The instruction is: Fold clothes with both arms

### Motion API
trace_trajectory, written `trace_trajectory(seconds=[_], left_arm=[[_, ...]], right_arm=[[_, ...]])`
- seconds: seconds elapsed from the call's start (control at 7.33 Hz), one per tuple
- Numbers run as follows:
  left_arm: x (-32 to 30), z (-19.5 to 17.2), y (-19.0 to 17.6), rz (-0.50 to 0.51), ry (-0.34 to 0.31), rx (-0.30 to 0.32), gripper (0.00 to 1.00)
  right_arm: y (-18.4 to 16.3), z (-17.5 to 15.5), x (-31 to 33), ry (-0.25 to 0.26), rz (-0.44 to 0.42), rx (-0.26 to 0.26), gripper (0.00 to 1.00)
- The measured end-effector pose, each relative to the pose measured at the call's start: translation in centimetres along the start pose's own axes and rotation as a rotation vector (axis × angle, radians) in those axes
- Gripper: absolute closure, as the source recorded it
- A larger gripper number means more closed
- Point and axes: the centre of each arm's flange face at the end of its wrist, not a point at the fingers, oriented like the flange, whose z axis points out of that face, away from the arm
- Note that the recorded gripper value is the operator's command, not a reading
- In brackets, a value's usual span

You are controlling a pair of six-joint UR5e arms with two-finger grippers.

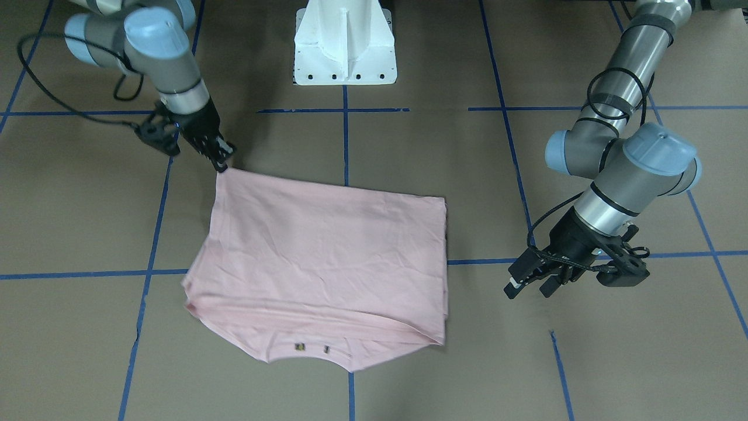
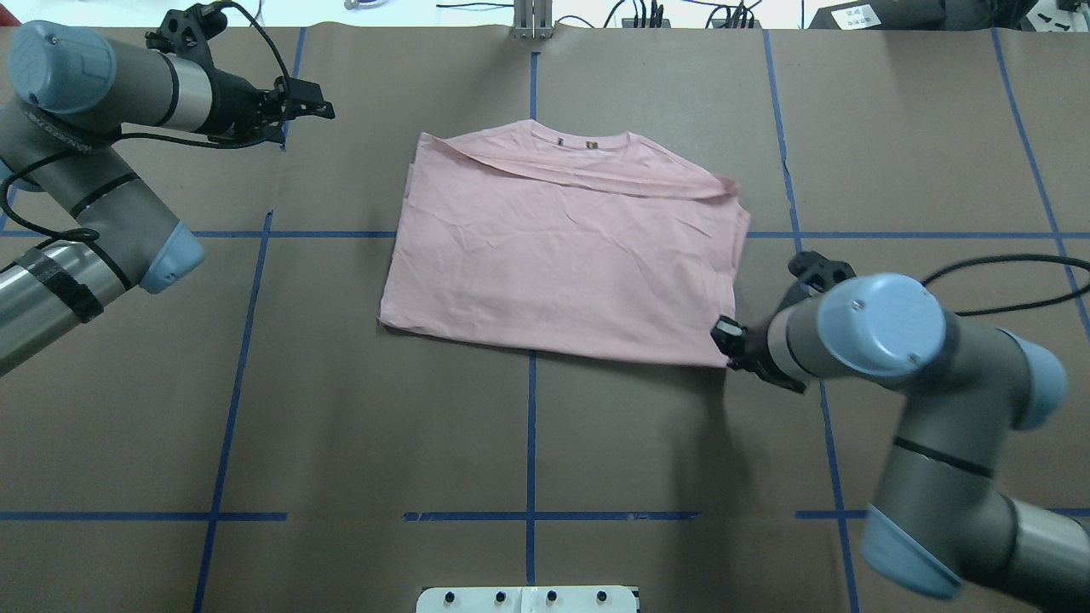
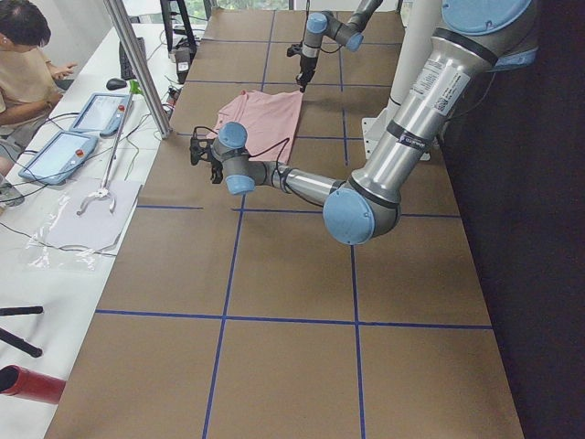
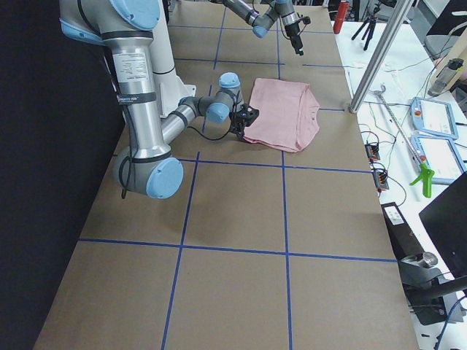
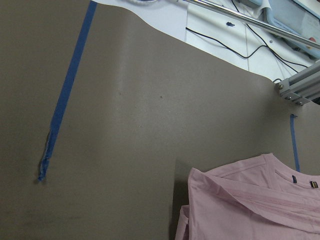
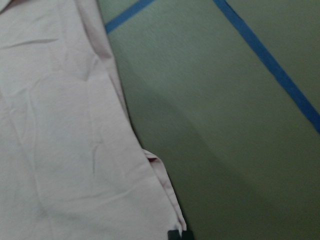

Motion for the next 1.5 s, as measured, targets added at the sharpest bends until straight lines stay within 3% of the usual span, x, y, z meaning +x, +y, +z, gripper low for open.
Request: trace_trajectory(seconds=[0.27, 0.41, 0.55, 0.68, 0.95, 1.23, 1.36, 1.5], left_arm=[[2.7, -1.5, 0.5, 0.012, 0.05, 0.002, 0.0], [4.1, -2.0, 1.6, 0.013, 0.076, -0.017, 0.0], [5.4, -2.1, 3.7, -0.001, 0.098, -0.056, 0.01], [6.5, -2.5, 6.2, -0.036, 0.113, -0.096, 0.01], [9.0, -3.3, 11.4, -0.085, 0.081, -0.179, 0.04], [11.9, -3.8, 18.3, -0.126, -0.014, -0.275, 0.04], [12.6, -3.5, 22.9, -0.167, -0.072, -0.302, 0.13], [13.0, -2.5, 28.3, -0.182, -0.147, -0.294, 0.15]], right_arm=[[8.2, -4.4, 5.0, 0.024, -0.002, -0.158, 1.0], [12.7, -5.6, 6.9, 0.059, -0.004, -0.242, 0.77], [16.9, -6.2, 8.7, 0.102, -0.016, -0.315, 0.01], [19.7, -6.4, 10.1, 0.136, -0.03, -0.36, 0.0], [20.1, -6.3, 10.6, 0.151, -0.017, -0.36, 0.0], [13.9, -7.1, 8.0, 0.077, 0.083, -0.267, 0.0], [9.9, -8.0, 6.5, 0.024, 0.139, -0.205, 0.0], [6.4, -9.0, 5.2, -0.028, 0.164, -0.15, 0.0]])
